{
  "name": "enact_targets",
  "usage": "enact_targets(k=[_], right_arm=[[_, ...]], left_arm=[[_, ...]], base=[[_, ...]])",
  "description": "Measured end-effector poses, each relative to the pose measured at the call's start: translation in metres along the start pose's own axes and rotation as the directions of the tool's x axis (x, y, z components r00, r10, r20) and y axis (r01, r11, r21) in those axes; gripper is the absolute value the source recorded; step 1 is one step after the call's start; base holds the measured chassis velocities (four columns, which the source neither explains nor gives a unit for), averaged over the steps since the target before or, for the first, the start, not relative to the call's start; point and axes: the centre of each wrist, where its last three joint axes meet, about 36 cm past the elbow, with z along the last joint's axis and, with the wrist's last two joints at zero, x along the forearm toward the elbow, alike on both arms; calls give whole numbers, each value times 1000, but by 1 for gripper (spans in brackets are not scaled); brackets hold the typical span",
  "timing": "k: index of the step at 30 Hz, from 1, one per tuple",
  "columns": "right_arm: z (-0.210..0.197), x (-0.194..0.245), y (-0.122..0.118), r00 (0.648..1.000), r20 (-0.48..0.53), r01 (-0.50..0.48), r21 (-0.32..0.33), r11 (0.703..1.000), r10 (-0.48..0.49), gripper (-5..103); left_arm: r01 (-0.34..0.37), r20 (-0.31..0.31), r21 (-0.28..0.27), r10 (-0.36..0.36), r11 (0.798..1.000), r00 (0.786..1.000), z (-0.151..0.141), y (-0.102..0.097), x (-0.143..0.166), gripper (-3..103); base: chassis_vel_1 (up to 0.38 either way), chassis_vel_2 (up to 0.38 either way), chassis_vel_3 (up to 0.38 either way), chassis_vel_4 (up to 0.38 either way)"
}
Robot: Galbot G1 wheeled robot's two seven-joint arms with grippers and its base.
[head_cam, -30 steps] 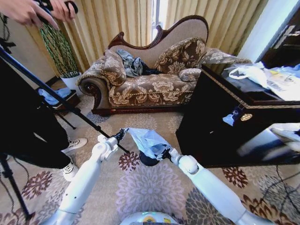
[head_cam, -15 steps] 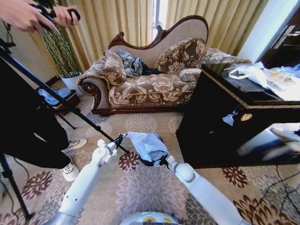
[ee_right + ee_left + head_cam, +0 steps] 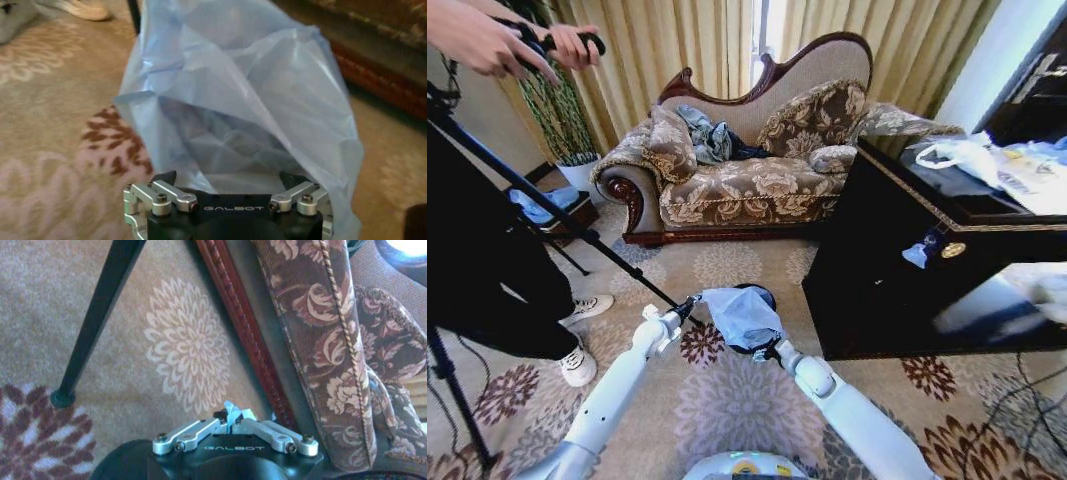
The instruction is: Place a garbage bag over the trash bin.
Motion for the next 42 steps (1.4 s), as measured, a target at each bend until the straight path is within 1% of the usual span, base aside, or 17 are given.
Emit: enact_targets(k=[1,4,6,7,13,19,22,25,27,28,30,32,37,39,42], right_arm=[[0,0,0,1000,0,0,0,1000,0,100],[-2,-3,-6,999,1,-34,32,999,34,100],[-2,-4,-8,999,2,-42,40,998,42,100],[-2,-6,-10,998,4,-62,49,997,62,100],[-4,-11,-21,994,20,-106,67,992,104,100],[-13,-18,-35,992,42,-123,86,989,120,100],[-17,-19,-40,992,50,-118,104,988,113,100],[-12,-14,-37,995,43,-99,114,989,94,100],[-2,-7,-28,997,27,-75,117,990,72,100],[-2,-7,-28,997,27,-75,117,990,72,100],[7,-1,-20,999,15,-53,117,992,52,100],[9,1,-16,999,10,-42,120,992,41,100],[8,-2,-21,1000,-4,-25,134,991,26,100],[6,-8,-26,1000,-15,-20,151,988,22,100],[6,-11,-25,1000,-22,-17,161,987,20,100]], left_arm=[[0,0,0,0,1000,1000,0,0,0,0],[-14,6,-12,14,1000,1000,-1,-1,-4,0],[-15,7,-13,15,1000,1000,-1,-1,-6,0],[-20,10,-14,20,1000,1000,-1,-1,-9,0],[-49,21,-23,49,999,999,-3,-6,-17,0],[-67,34,-27,67,997,997,-9,-17,-32,0],[-73,36,-31,74,997,997,-10,-23,-36,0],[-73,34,-30,74,997,997,-8,-22,-36,0],[-64,27,-34,65,997,997,-4,-17,-34,0],[-64,27,-34,65,997,997,-4,-17,-34,0],[-55,20,-43,56,998,998,2,-8,-31,0],[-53,17,-43,54,998,998,4,-4,-30,0],[-49,20,-44,50,998,999,4,-2,-32,0],[-50,24,-49,51,998,998,2,-3,-37,0],[-45,26,-56,47,997,999,2,-1,-41,0]], base=[[0,0,0,0],[0,0,0,0],[0,0,0,0],[0,0,0,0],[0,0,0,0],[0,0,0,0],[0,0,0,0],[0,0,0,0],[0,0,0,0],[0,0,0,0],[0,0,0,0],[0,0,0,0],[0,0,0,0],[0,0,0,0],[0,0,0,0]])
